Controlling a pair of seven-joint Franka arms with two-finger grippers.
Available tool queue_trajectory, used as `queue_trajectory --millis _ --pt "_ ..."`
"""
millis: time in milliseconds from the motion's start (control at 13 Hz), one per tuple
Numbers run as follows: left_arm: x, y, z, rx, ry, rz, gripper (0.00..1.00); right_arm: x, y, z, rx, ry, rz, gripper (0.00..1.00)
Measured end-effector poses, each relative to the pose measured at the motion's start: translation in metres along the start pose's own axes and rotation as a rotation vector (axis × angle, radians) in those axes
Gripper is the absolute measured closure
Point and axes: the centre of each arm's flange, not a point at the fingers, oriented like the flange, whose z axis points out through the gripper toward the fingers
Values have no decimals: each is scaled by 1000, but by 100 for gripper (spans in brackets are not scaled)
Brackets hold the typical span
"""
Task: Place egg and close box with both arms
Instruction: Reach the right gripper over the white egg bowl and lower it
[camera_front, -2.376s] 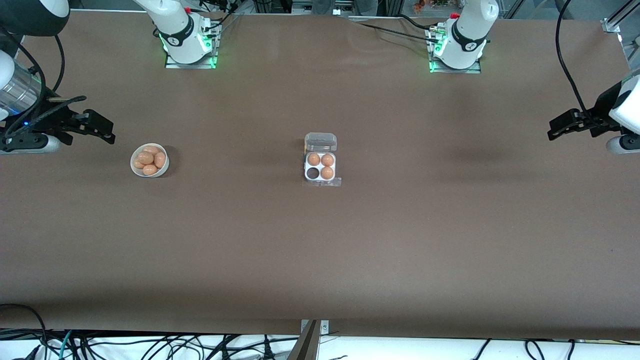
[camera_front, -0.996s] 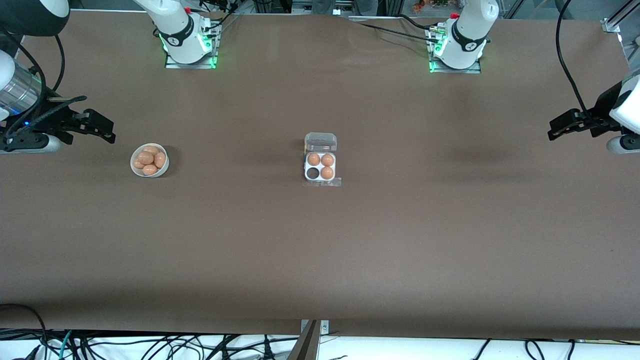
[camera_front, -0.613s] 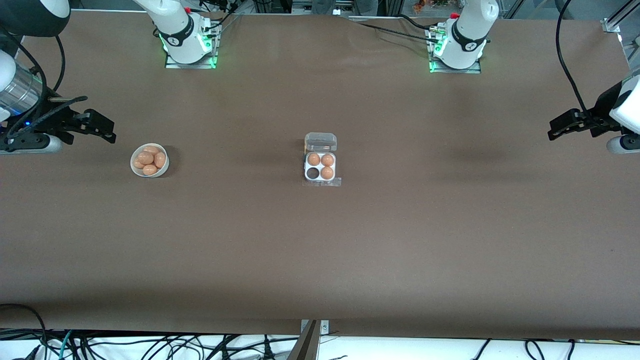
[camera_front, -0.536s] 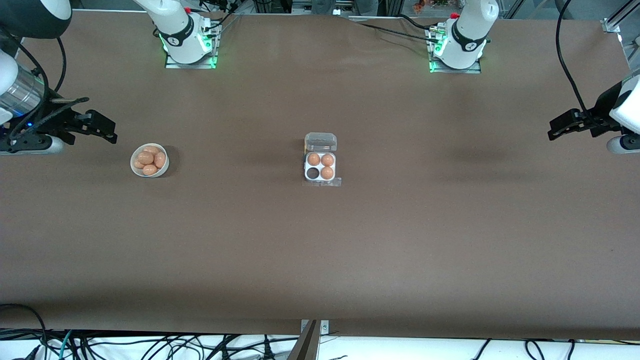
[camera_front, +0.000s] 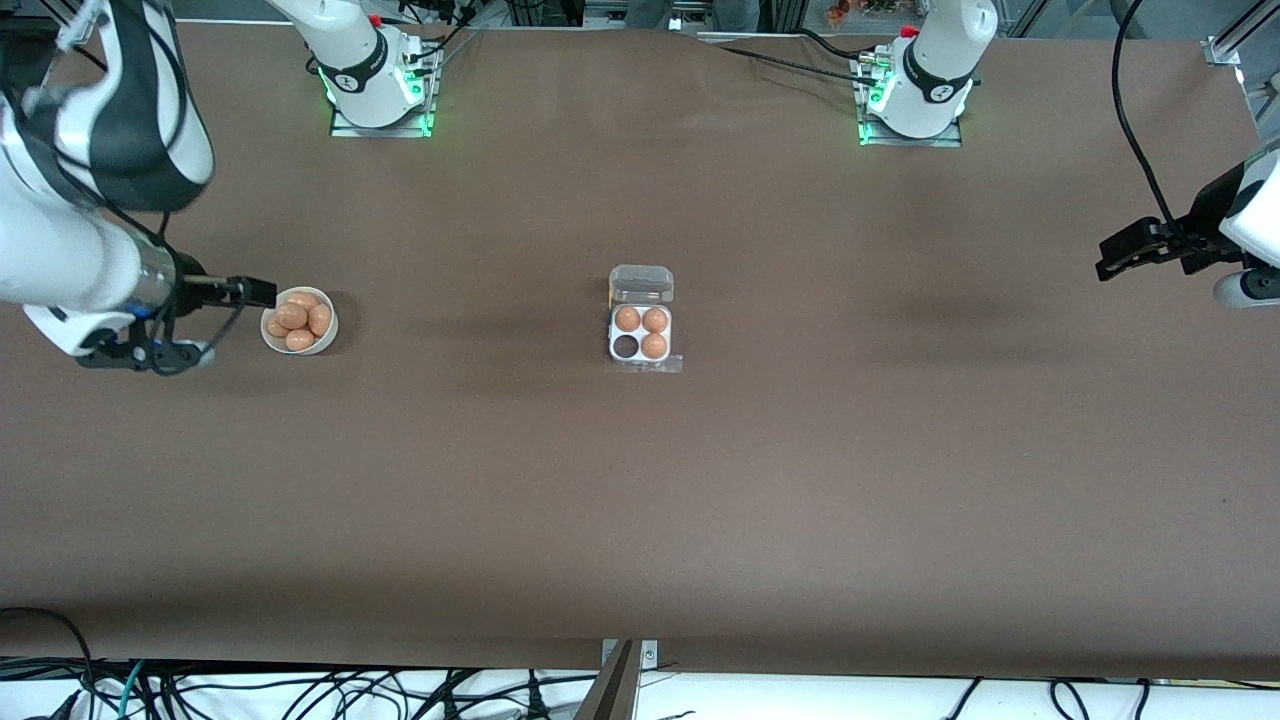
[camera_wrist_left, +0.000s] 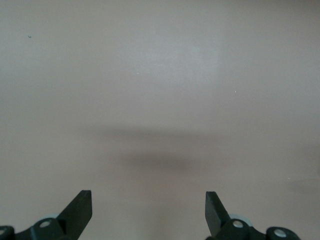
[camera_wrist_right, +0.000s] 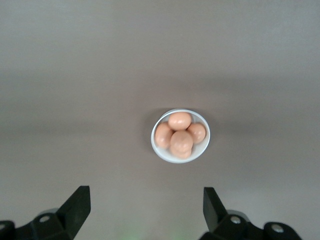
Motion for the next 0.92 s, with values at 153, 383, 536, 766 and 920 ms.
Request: queue_trajectory --millis 153,383,536,766,920 --pt "0 0 0 0 0 0 0 4 10 46 0 10 16 0" --pt "0 0 0 0 0 0 0 1 13 98 4 76 19 0" --pt "0 0 0 0 0 0 0 -7 12 135 8 109 17 0" --pt "0 0 0 0 0 0 0 -21 16 175 11 157 22 0" --pt "0 0 0 0 0 0 0 -25 22 184 -2 159 11 0"
